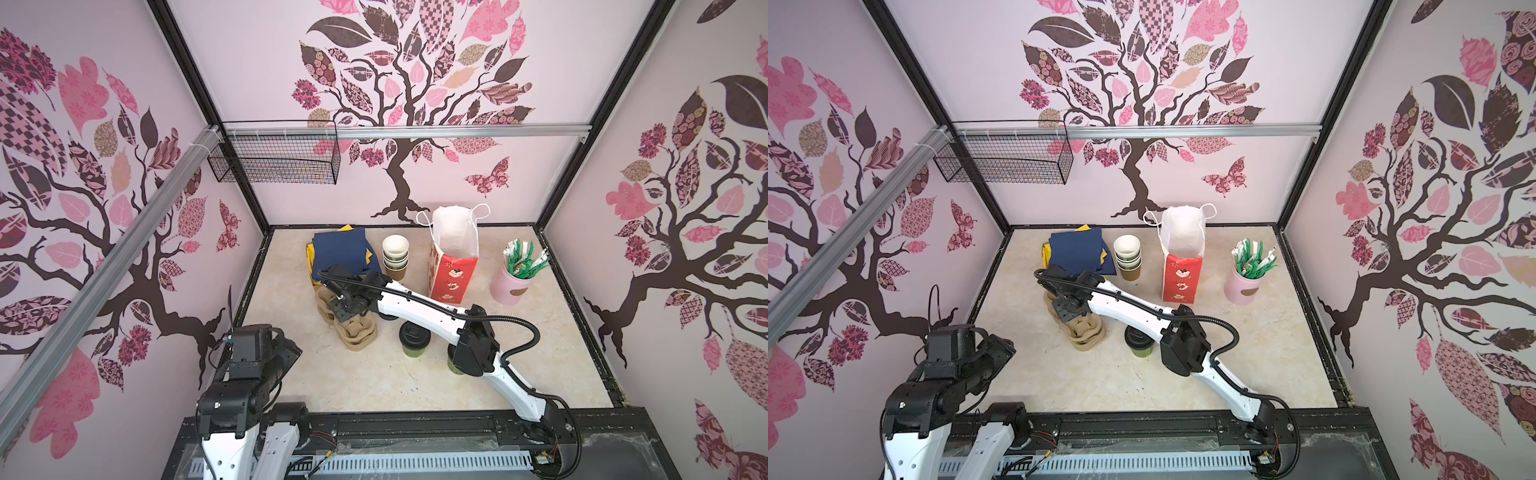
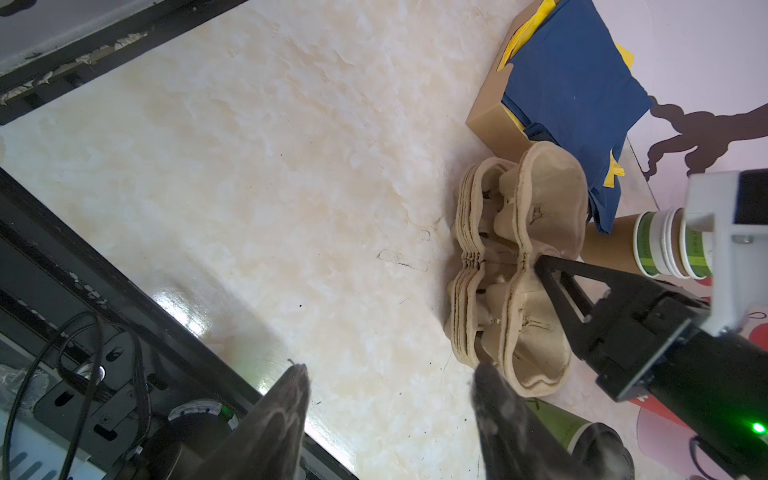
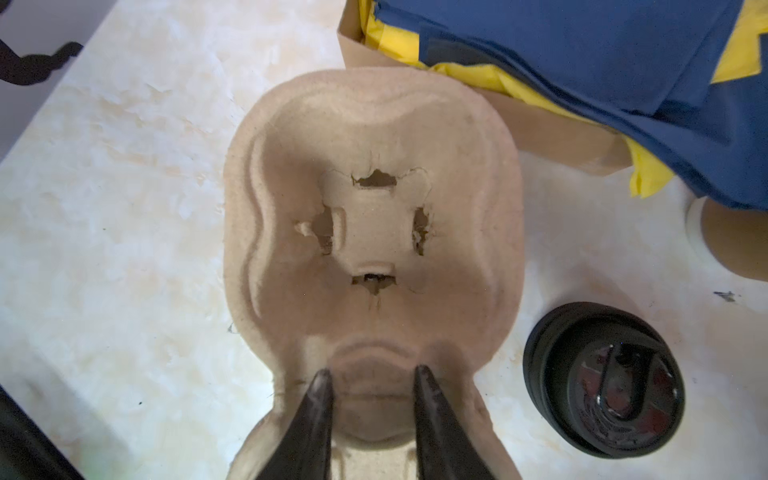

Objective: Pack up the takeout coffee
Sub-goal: 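Close the right gripper on the top pulp carrier's middle rim, then lift the carrier with the right gripper toward the bag while the left arm rises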

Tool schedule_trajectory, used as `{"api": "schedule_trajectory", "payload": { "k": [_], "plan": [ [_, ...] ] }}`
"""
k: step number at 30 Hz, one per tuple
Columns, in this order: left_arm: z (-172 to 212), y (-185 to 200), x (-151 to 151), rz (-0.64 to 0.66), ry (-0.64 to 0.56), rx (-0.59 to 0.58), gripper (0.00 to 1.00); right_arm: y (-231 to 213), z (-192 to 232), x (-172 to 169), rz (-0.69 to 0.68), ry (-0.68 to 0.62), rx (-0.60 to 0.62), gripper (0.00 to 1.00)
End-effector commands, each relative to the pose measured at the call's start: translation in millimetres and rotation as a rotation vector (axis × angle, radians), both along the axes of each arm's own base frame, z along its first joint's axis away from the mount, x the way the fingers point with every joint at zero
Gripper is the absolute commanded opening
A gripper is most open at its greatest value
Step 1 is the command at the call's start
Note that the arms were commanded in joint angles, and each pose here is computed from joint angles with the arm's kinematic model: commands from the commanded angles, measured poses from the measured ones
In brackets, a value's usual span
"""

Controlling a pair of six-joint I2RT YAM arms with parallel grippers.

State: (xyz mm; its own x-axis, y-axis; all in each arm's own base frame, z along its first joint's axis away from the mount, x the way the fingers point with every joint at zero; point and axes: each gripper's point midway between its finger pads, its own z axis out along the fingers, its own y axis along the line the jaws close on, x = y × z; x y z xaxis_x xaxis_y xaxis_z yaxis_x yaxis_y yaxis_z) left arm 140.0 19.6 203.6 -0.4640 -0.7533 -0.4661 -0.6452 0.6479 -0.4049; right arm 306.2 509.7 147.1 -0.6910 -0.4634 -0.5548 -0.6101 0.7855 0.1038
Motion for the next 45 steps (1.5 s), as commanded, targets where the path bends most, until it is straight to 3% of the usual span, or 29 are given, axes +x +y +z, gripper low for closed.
{"api": "schedule_trajectory", "payload": {
  "k": [1,18,24,30,37,45],
  "plan": [
    [21.3,3.2,6.7,-0.004,-0.065,0.027,0.67,-3.0,76.8,-4.9,-0.014,-0.053,0.134,0.16],
    [49.8,8.5,18.1,-0.042,-0.121,0.103,0.68,-36.2,150.4,-21.1,-0.068,-0.064,0.228,0.14],
    [64.3,0.3,33.2,-0.11,-0.17,0.103,0.68,-62.1,182.5,-19.2,-0.121,-0.12,0.218,0.13],
    [84.8,-17.4,65.1,-0.223,-0.24,0.076,0.68,-110.4,217.8,-13.0,-0.227,-0.164,0.216,0.13],
    [106.5,-57.4,116.9,-0.342,-0.344,-0.078,0.65,-181.6,263.3,11.4,-0.387,-0.226,0.269,0.11],
    [141.2,-138.4,189.9,-0.562,-0.45,-0.093,0.66,-260.6,294.7,54.0,-0.55,-0.321,0.282,0.1]
  ]
}}
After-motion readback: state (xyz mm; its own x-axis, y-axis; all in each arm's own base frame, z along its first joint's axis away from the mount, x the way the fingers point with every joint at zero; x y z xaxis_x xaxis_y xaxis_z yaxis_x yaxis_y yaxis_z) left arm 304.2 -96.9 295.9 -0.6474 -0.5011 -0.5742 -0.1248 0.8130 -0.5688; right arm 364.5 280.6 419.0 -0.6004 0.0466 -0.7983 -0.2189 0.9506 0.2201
